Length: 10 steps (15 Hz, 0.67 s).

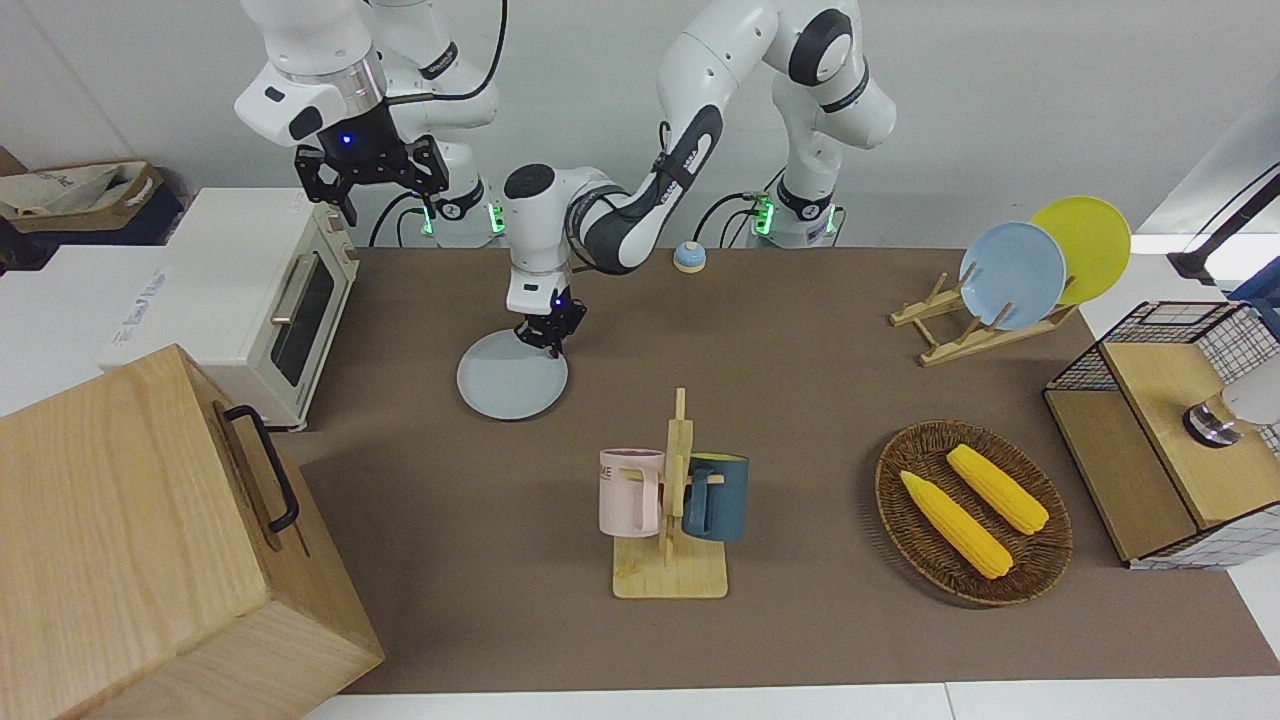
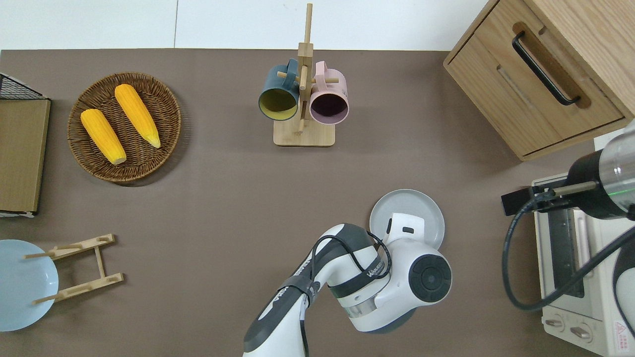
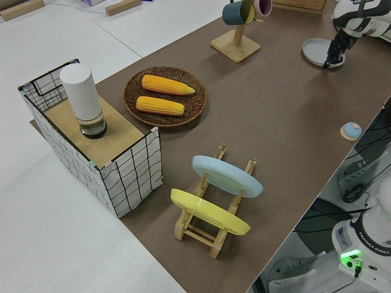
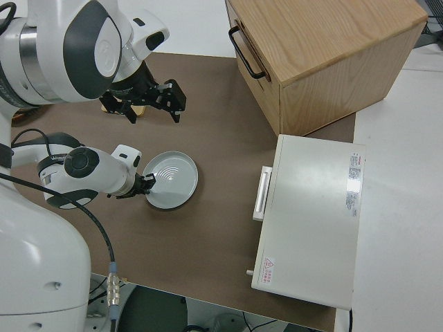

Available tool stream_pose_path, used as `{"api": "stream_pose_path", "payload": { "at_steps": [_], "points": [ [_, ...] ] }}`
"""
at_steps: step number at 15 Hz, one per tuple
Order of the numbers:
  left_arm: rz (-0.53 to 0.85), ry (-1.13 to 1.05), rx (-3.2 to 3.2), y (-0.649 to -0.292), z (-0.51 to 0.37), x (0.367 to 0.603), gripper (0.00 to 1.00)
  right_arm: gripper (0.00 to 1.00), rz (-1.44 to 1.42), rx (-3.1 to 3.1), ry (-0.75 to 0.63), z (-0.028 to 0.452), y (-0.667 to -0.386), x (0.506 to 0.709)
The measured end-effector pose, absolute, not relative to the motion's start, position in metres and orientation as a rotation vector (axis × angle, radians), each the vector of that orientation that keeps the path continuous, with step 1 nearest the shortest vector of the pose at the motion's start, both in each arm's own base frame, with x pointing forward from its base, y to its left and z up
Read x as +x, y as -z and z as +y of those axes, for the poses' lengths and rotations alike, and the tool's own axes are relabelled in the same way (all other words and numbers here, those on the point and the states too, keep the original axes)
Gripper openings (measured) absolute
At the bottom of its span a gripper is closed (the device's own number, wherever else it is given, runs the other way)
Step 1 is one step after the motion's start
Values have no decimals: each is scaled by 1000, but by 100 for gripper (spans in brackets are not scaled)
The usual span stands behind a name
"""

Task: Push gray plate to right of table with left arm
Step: 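Continue pushing the gray plate with the left gripper toward the toaster oven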

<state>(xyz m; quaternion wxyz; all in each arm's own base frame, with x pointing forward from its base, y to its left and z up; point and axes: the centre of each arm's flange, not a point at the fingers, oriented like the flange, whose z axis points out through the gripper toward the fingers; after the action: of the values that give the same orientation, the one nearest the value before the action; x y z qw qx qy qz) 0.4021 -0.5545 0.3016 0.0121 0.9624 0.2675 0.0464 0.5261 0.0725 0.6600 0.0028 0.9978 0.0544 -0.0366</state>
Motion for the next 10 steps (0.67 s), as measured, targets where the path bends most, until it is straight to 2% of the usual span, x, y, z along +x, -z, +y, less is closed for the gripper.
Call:
{"api": "stream_pose_path", "payload": {
  "at_steps": [3,5,10],
  "points": [
    [833,-146,3003,-301,-555,402,5,99,171,3129,115,73,-660,526],
    [834,-142,3006,-295,-556,403,22,99,171,3129,115,73,-660,526],
    [821,-136,3027,-285,-551,415,76,99,171,3129,115,73,-660,526]
  ]
}}
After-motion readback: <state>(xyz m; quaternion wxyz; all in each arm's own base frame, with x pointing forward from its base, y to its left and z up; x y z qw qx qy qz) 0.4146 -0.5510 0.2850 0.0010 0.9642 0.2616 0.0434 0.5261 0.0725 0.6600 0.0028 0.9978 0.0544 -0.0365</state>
